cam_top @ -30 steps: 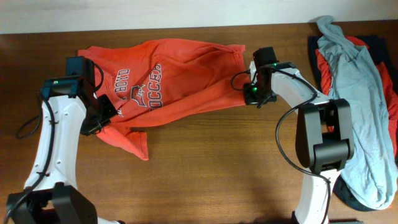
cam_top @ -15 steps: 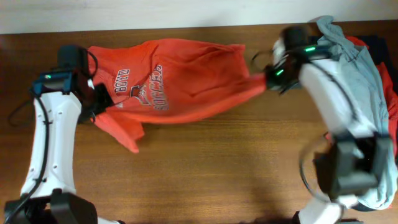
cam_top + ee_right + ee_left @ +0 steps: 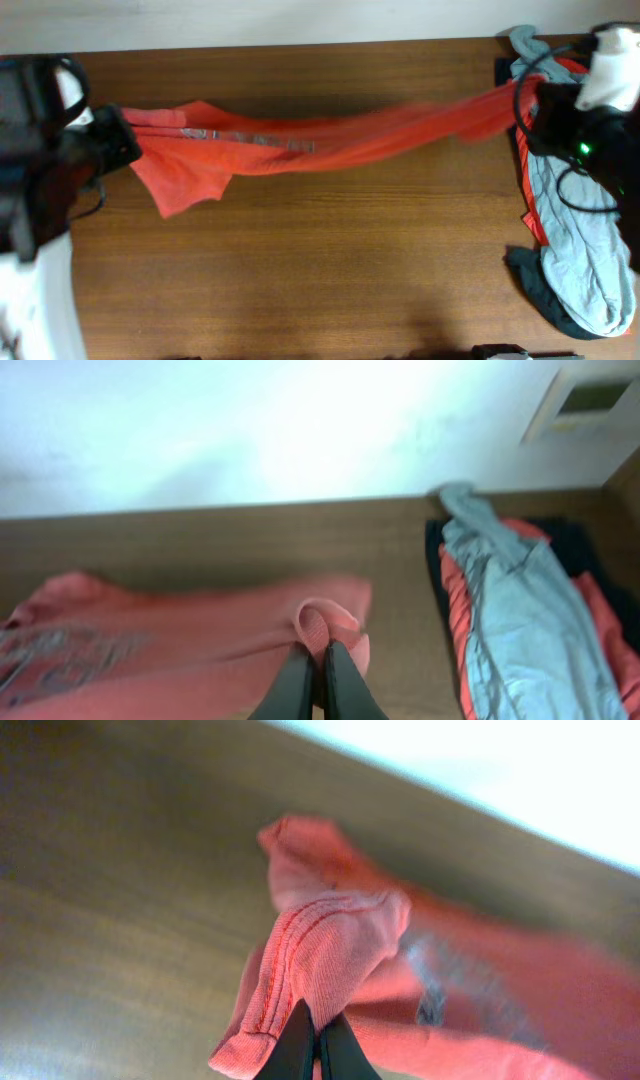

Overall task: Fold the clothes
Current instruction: 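Lift the t-shirt with both grippers, shake it, and lay it flat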

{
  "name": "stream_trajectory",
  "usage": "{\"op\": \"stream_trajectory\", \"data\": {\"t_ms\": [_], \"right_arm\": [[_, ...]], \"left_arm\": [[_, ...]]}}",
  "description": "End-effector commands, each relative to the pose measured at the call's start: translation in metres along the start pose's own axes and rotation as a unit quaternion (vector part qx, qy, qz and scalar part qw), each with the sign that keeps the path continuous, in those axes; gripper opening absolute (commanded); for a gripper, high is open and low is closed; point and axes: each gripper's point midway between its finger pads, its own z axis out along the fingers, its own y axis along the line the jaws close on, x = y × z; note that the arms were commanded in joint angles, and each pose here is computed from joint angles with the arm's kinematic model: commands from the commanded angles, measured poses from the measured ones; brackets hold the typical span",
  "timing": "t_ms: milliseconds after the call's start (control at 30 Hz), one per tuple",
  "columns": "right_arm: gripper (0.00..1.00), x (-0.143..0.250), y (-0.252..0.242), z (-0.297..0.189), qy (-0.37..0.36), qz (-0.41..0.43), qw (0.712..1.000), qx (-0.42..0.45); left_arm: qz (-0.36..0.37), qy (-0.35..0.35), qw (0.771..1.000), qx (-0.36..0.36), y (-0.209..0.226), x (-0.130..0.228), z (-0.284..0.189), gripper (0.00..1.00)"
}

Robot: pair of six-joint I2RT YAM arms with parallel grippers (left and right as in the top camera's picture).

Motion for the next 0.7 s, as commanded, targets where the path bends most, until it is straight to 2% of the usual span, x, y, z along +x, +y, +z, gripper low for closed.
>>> {"op": "stream_trajectory", "data": {"t_ms": [0, 67, 167, 233, 333, 533, 667], "right_arm": [[0.04, -0.023, -0.007, -0.052, -0.073, -0.007, 0.997, 0.029], [0.04, -0.034, -0.013, -0.082, -0.114, -0.006, 0.992, 0.053], [0.04, -0.044, -0.019, -0.104, -0.145, -0.003, 0.987, 0.075], [0.04, -0.048, -0.022, -0.107, -0.151, -0.001, 0.985, 0.083], [0.04, -0.047, -0.023, -0.093, -0.134, -0.002, 0.987, 0.084], [0.04, -0.025, -0.029, -0.019, -0.023, -0.004, 0.996, 0.091], [0.04, 0.004, -0.036, 0.069, 0.088, -0.007, 0.992, 0.094]], "left_arm": [[0.009, -0.086, 0.995, 0.038, -0.008, -0.013, -0.063, 0.00], [0.009, -0.142, 0.988, 0.055, -0.010, -0.020, -0.100, 0.00], [0.007, -0.198, 0.978, 0.061, -0.008, -0.027, -0.130, 0.00], [-0.003, -0.230, 0.972, 0.049, -0.002, -0.033, -0.144, 0.00], [-0.006, -0.239, 0.970, 0.049, -0.002, -0.037, -0.145, 0.00], [-0.004, -0.175, 0.984, 0.032, -0.006, -0.044, -0.092, 0.00], [-0.001, -0.105, 0.994, 0.018, -0.014, -0.060, -0.013, 0.00]]}}
